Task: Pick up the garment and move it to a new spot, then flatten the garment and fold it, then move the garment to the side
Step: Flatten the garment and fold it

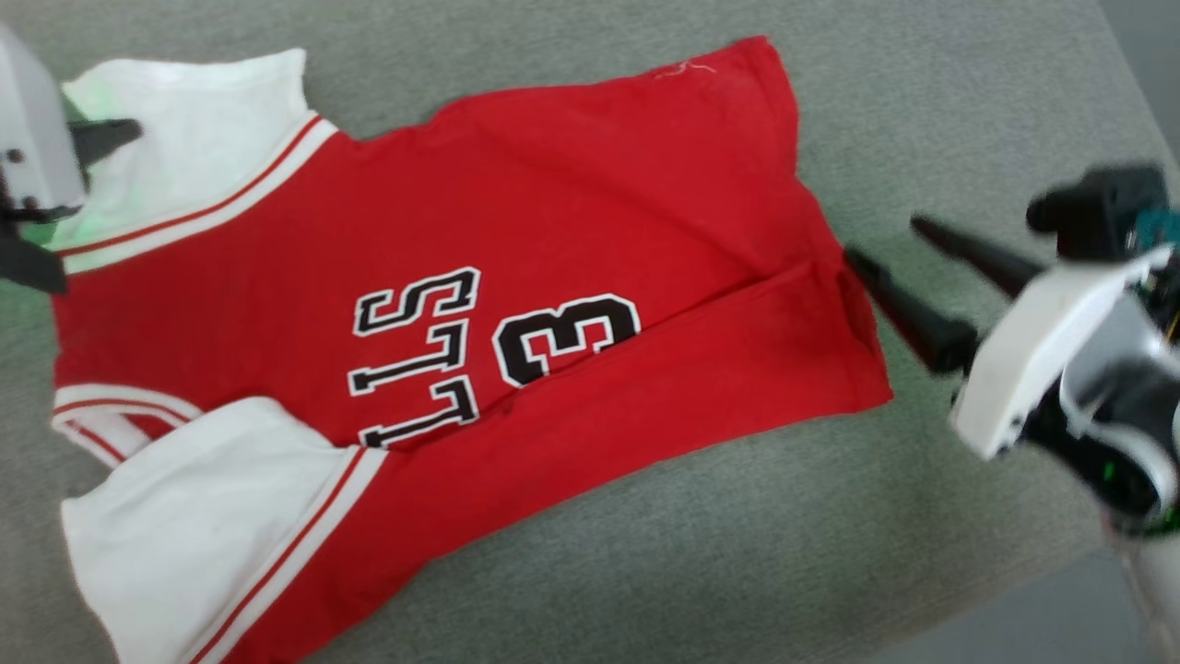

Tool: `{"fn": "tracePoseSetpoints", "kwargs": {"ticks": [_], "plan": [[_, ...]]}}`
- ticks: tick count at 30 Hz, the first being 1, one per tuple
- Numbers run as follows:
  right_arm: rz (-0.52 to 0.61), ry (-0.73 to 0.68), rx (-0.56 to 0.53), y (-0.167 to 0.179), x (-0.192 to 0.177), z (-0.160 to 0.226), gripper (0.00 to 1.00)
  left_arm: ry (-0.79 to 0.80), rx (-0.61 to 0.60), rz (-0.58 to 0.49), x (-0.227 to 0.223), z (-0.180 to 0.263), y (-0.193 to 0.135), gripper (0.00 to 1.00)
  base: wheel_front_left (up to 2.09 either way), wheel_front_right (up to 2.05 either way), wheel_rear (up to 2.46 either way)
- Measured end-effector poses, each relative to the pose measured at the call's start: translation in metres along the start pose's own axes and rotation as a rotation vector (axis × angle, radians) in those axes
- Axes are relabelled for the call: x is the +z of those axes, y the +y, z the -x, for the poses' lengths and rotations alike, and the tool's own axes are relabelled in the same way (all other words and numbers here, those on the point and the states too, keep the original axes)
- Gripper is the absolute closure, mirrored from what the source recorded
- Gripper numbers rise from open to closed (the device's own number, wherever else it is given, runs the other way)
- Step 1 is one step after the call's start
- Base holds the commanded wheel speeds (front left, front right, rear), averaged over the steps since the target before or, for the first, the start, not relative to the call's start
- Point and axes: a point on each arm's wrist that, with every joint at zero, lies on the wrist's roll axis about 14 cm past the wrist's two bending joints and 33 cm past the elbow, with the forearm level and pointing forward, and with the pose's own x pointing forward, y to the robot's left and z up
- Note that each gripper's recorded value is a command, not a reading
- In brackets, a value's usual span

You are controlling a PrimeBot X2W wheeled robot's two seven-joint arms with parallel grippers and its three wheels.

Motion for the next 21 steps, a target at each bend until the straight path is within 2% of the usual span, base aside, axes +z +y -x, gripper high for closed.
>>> {"fn": "tracePoseSetpoints", "kwargs": {"ticks": [7, 12, 16, 21], "plan": [[0.086, 0.012, -0.007, -0.011, 0.055, -0.038, 0.00, -0.033, -0.040, -0.022, 0.001, 0.008, -0.013, 1.00, 0.00, 0.00, 0.00], [0.055, 0.190, -0.012, -0.014, 0.043, -0.078, 0.00, -0.047, -0.047, -0.023, -0.001, 0.013, -0.012, 1.00, 0.00, 0.00, 0.00], [0.045, 0.224, -0.062, -0.027, 0.056, -0.103, 0.00, -0.055, -0.046, -0.022, 0.000, 0.015, -0.007, 1.00, 0.00, 0.00, 0.00], [0.065, 0.316, -0.117, -0.038, 0.042, -0.127, 0.00, -0.043, -0.057, -0.019, -0.009, 0.011, -0.005, 1.00, 0.00, 0.00, 0.00]]}}
